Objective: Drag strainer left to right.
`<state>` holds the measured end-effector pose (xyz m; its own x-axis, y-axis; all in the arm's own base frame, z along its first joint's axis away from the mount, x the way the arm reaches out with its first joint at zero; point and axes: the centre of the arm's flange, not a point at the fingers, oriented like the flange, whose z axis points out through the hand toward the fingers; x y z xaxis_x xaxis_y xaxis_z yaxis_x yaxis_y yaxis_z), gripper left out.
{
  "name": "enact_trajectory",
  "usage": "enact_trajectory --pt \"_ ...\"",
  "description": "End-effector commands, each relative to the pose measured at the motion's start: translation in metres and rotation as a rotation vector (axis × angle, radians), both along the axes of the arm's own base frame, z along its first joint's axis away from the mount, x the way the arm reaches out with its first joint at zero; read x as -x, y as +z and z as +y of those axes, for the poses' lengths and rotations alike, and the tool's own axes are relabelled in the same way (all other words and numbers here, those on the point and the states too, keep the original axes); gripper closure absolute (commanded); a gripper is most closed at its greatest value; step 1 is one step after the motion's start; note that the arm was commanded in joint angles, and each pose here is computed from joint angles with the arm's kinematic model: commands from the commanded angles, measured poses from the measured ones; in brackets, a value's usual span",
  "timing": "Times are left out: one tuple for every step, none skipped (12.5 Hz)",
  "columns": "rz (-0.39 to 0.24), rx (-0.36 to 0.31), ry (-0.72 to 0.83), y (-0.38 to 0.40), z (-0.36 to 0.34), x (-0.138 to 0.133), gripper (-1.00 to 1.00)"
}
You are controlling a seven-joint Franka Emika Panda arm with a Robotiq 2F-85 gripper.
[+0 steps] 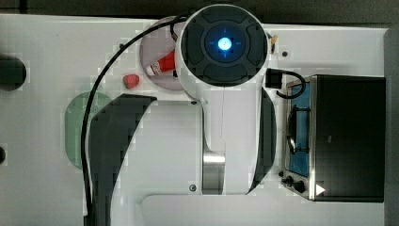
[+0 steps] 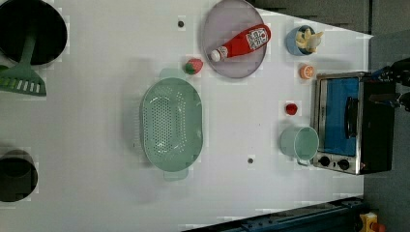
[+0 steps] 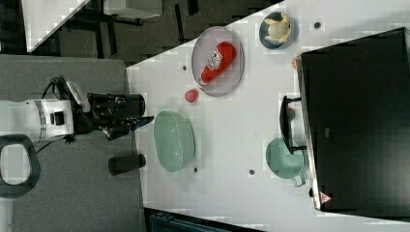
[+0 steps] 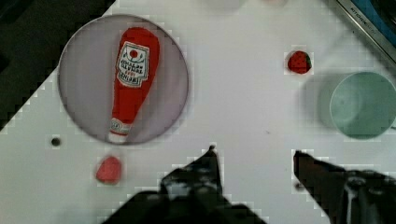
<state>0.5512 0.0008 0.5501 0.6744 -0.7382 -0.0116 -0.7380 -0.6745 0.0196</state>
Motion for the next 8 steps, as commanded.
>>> enact_trajectory --pt "-0.021 -0.002 -0.128 0.100 -0.039 0.139 -0.59" --pt "-0.021 -0.002 -0.127 0.100 -0.038 0.139 -0.82" --pt "-0.020 -0.003 -0.125 0.100 -0.037 0.139 -0.99" --pt "-0.022 -0.008 -0.115 0.099 -0.031 0.138 -1.00" --pt "-0.033 -0.020 -0.091 0.097 -0.017 0.133 -1.00" --pt "-0.042 -0.034 -0.053 0.092 0.005 0.125 -1.00" --pt "-0.045 -0.039 -0.017 0.084 0.032 0.116 -1.00" --pt "-0.035 -0.031 0.000 0.073 0.061 0.108 -1.00"
